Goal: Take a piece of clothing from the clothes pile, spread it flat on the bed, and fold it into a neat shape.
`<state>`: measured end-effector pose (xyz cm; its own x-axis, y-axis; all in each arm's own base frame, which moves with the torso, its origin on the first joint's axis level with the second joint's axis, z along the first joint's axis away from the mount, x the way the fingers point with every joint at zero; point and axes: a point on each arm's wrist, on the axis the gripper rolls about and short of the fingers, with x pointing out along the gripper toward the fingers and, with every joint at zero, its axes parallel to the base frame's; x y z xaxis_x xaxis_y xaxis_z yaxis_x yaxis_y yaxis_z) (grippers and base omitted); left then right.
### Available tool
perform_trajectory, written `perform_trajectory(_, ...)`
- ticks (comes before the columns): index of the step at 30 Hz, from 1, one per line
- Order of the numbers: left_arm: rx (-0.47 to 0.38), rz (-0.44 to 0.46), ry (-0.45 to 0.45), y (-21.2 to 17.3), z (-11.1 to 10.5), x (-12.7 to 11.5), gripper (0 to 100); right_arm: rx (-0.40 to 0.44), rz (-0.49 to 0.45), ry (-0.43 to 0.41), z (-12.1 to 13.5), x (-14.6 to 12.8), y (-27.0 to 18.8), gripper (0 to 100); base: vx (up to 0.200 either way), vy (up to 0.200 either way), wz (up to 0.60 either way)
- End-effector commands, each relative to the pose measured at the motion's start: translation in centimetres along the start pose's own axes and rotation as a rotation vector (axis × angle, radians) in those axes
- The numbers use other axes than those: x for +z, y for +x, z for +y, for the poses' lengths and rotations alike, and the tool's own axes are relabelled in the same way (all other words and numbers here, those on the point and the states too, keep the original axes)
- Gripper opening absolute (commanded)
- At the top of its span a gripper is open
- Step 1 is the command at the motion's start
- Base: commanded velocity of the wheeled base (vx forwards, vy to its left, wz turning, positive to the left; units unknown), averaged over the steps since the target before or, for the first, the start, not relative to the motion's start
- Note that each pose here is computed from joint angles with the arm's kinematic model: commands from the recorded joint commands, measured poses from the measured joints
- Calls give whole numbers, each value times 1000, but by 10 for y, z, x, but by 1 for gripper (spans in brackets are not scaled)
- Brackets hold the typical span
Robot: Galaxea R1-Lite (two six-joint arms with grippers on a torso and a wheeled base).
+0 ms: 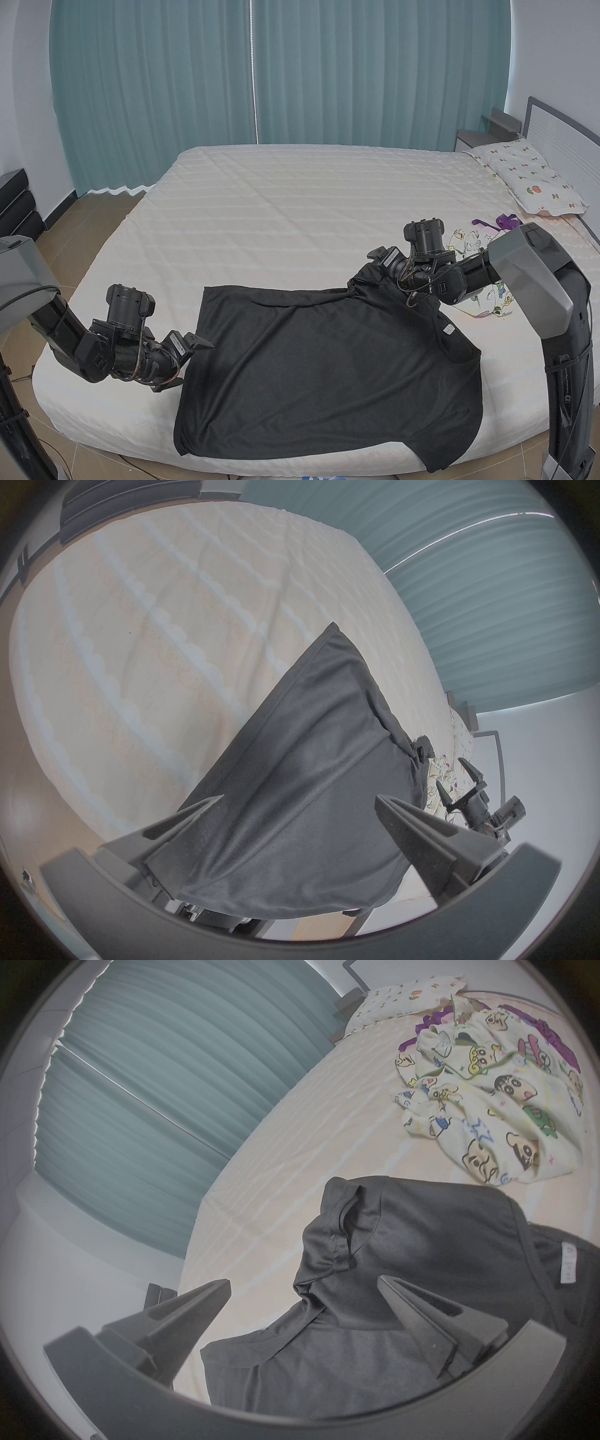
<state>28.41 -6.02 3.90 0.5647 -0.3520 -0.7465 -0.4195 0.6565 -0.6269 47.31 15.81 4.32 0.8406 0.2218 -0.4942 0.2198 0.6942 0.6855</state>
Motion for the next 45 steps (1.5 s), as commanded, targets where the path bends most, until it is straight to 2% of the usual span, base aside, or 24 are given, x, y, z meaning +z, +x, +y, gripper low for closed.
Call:
perform_trajectory(1, 11, 9, -5, 2, 3, -2, 100, -20, 25, 0, -8, -13, 22, 100, 0, 0, 0)
perform_trajectory(10, 25, 13, -10, 4, 6, -3, 100, -16, 20, 3, -4, -11, 47, 100, 0, 0, 0)
perform_trajectory(13, 25, 13, -10, 4, 6, -4, 100, -45, 36, 13, -11, -18, 61, 100, 0, 0, 0)
perform_trajectory(19, 24, 14, -10, 4, 6, -4, 100, -42, 47, 24, -18, -23, 67, 100, 0, 0, 0)
perform_trajectory(22, 24, 13, -11, 4, 6, -3, 100, -3, 21, 46, -14, -21, 67, 100, 0, 0, 0)
perform_trajectory(25, 27, 15, -12, 4, 7, -4, 100, 87, -31, 96, -5, -13, 66, 100, 0, 0, 0)
perform_trajectory(26, 24, 13, -11, 4, 6, -3, 100, 93, -31, 97, -4, -13, 65, 100, 0, 0, 0)
perform_trajectory(27, 26, 14, -12, 4, 7, -3, 100, 154, -55, 108, 1, -10, 65, 100, 0, 0, 0)
perform_trajectory(28, 26, 14, -12, 4, 7, -3, 100, 179, -61, 110, 2, -10, 66, 100, 0, 0, 0)
perform_trajectory(32, 23, 11, -12, 4, 6, -3, 100, 246, -87, 112, 5, -9, 67, 100, 0, 0, 0)
perform_trajectory(34, 24, 10, -15, 4, 7, -2, 100, 338, -149, 115, 18, 1, 60, 100, 0, 0, 0)
perform_trajectory(37, 24, 10, -15, 4, 7, -2, 100, 414, -200, 119, 41, 20, 41, 100, 0, 0, 0)
perform_trajectory(42, 24, 10, -13, 4, 7, -2, 100, 418, -217, 109, 45, 26, 35, 100, 0, 0, 0)
perform_trajectory(43, 26, 10, -15, 4, 7, -3, 100, 403, -221, 93, 42, 29, 36, 100, 0, 0, 0)
perform_trajectory(45, 27, 8, -16, 4, 7, -2, 100, 314, -231, -6, 24, 40, 41, 100, 0, 0, 0)
